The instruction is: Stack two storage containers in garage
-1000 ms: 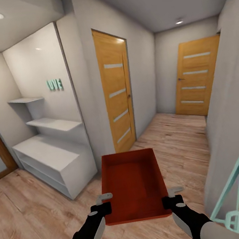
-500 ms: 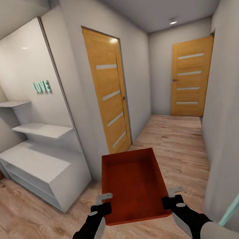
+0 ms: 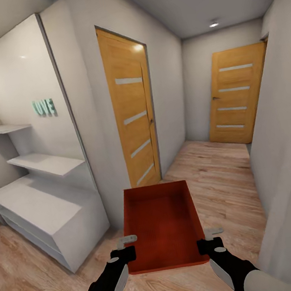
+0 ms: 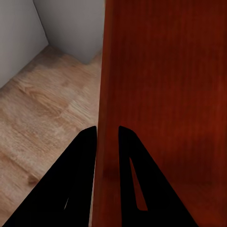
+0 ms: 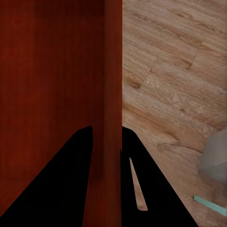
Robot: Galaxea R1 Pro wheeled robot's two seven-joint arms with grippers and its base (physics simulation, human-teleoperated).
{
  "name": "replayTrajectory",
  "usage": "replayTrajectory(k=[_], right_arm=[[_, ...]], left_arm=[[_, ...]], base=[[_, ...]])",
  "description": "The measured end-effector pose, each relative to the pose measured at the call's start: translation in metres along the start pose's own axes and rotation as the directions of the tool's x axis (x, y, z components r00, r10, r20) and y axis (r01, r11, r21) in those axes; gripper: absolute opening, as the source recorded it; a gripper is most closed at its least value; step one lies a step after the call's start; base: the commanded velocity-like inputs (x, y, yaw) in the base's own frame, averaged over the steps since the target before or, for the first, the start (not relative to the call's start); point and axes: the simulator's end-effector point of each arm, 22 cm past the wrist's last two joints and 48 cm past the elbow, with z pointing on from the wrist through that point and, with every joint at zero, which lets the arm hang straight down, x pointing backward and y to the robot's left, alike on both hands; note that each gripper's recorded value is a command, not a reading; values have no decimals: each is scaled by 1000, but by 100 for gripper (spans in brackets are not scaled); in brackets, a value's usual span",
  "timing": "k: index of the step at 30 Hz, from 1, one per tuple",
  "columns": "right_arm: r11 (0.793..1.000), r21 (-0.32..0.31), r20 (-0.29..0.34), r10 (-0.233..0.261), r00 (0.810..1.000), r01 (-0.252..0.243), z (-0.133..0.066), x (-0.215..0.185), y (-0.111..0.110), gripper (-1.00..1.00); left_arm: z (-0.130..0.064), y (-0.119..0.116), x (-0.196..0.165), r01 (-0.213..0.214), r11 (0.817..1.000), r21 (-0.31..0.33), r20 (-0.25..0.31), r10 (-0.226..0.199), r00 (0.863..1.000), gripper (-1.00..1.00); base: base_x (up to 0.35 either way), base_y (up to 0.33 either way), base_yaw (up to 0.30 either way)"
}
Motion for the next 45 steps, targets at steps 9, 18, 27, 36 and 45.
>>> replayTrajectory(k=[9,18,27,36,45], right_arm=[[1000,0,0,-1,1000,1,0,0,0,-100],[1000,0,0,-1,1000,1,0,0,0,-100],[1000,0,0,-1,1000,1,0,0,0,-100],[1000,1,0,0,1000,0,0,0,0,-100],[1000,1,0,0,1000,0,0,0,0,-100]], left_arm=[[0,0,0,1,1000,0,0,-1,1000,-100],[0,0,0,1,1000,0,0,-1,1000,-100],[0,0,0,0,1000,0,0,0,1000,-100],[0,0,0,0,1000,0,1,0,1000,-100],[0,0,0,0,1000,0,1,0,1000,-100]], base=[[323,0,-204],[323,0,-171],[323,0,-10],[323,0,0],[323,0,-4]])
